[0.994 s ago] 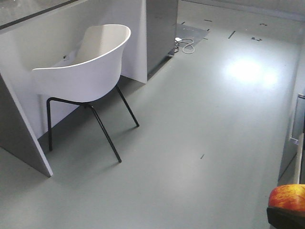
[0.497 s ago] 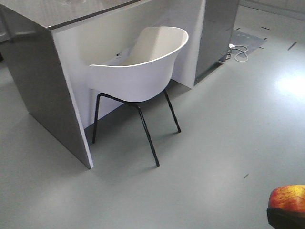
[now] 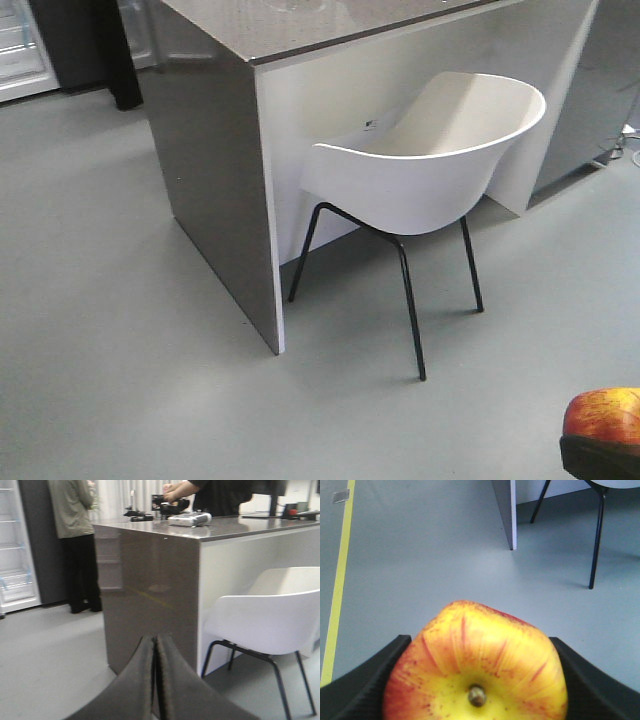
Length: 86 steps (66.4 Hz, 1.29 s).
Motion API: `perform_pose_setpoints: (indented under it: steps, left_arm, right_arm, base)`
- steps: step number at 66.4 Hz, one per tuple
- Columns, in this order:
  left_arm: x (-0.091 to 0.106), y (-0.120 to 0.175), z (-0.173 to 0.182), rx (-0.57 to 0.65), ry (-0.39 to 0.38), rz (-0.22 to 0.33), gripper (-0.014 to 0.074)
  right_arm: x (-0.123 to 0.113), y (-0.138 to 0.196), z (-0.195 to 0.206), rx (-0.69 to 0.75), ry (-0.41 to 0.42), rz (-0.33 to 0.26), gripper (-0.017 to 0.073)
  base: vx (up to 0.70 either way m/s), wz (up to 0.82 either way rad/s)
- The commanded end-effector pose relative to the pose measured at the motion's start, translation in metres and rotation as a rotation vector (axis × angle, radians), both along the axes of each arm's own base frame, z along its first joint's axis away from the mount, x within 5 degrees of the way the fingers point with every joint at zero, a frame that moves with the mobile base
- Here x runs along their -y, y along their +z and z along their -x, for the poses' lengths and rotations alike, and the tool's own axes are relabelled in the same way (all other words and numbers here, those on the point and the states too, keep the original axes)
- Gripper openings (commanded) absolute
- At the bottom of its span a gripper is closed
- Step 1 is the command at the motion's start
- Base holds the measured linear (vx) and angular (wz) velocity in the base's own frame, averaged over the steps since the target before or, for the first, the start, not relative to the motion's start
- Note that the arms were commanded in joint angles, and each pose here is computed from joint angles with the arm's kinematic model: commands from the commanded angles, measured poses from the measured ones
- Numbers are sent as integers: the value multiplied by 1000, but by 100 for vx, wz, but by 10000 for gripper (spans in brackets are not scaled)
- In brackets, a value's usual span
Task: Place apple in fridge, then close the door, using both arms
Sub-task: 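Drive the base away from the counter holding the apple, then drive toward the open white refrigerator carrying the apple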
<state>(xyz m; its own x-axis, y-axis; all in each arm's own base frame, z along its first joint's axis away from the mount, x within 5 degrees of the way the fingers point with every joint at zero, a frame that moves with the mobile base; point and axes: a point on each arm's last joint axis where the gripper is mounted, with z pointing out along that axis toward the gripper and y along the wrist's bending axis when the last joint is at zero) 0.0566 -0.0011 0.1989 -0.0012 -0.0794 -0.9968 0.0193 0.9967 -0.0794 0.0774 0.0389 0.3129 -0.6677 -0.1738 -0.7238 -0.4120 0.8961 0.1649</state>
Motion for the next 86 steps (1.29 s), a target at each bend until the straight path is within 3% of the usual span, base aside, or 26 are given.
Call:
perform_pose_setpoints:
  steps: [1, 86]
  left_arm:
    - [0, 13, 2, 106, 0, 8, -6]
    - [0, 13, 2, 106, 0, 8, -6]
  right_arm:
    - [-1, 11, -4, 67, -10, -32, 119]
    - [-1, 11, -4, 68, -9, -31, 119]
  base:
    - [11, 43]
    - [14, 46]
